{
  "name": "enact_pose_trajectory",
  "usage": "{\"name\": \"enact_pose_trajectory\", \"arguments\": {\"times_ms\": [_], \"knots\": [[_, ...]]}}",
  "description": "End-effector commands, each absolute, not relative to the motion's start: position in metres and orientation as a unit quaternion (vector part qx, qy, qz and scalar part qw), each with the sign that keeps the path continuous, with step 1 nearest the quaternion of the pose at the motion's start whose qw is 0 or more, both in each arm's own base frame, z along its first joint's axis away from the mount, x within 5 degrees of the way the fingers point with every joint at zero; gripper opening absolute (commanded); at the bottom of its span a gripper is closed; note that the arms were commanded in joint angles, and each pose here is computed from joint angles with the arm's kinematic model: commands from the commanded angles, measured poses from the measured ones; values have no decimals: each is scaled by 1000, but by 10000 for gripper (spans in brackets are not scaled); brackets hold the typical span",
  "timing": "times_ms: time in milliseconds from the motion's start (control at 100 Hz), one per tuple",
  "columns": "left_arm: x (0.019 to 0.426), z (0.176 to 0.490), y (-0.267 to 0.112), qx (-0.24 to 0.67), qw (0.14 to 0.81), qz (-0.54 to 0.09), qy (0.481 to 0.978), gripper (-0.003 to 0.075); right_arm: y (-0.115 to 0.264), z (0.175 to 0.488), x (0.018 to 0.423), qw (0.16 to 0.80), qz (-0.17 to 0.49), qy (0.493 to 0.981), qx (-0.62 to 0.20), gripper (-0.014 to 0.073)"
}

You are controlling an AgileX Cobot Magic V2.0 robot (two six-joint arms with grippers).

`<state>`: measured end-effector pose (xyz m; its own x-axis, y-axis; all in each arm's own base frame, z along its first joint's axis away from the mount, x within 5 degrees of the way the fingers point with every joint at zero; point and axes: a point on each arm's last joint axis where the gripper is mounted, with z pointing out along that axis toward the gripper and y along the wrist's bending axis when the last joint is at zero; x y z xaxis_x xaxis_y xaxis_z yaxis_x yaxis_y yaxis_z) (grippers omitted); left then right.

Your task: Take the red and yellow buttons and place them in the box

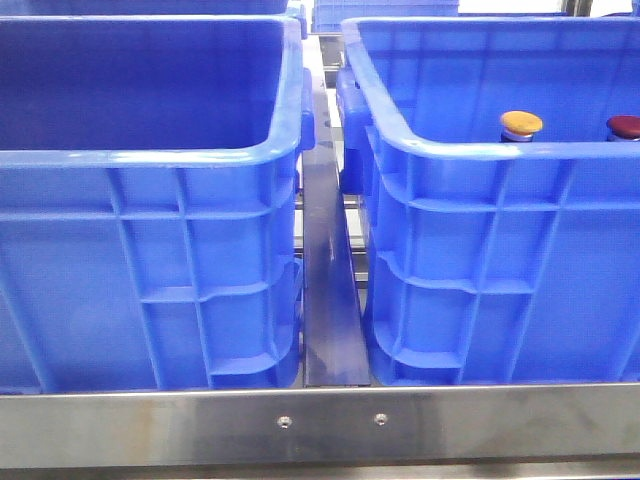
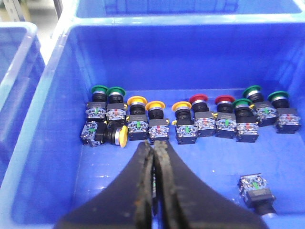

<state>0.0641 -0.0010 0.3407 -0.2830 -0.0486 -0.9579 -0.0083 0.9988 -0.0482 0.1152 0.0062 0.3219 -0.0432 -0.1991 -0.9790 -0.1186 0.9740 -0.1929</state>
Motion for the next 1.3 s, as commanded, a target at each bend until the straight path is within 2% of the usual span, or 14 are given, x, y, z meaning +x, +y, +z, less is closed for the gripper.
{"name": "enact_pose_trajectory", "arguments": {"times_ms": [0, 200, 370, 640, 840, 1290], "knots": [[52, 346, -1, -21, 650, -23, 759, -19, 6, 324, 102, 707, -37, 700, -93, -67], [26, 328, -2, -20, 682, -23, 731, -19, 10, 312, 73, 738, -46, 667, -96, -67], [21, 320, -2, -19, 683, -20, 730, -19, 12, 311, 60, 757, -52, 644, -97, -67], [21, 320, -2, -19, 681, -22, 732, -19, 13, 311, 60, 756, -49, 645, -101, -67], [21, 321, -10, -38, 679, -98, 726, -19, 13, 311, 60, 756, -48, 645, -102, -67], [21, 321, -10, -38, 679, -98, 726, -19, 13, 311, 60, 756, -48, 645, -102, -67]]}}
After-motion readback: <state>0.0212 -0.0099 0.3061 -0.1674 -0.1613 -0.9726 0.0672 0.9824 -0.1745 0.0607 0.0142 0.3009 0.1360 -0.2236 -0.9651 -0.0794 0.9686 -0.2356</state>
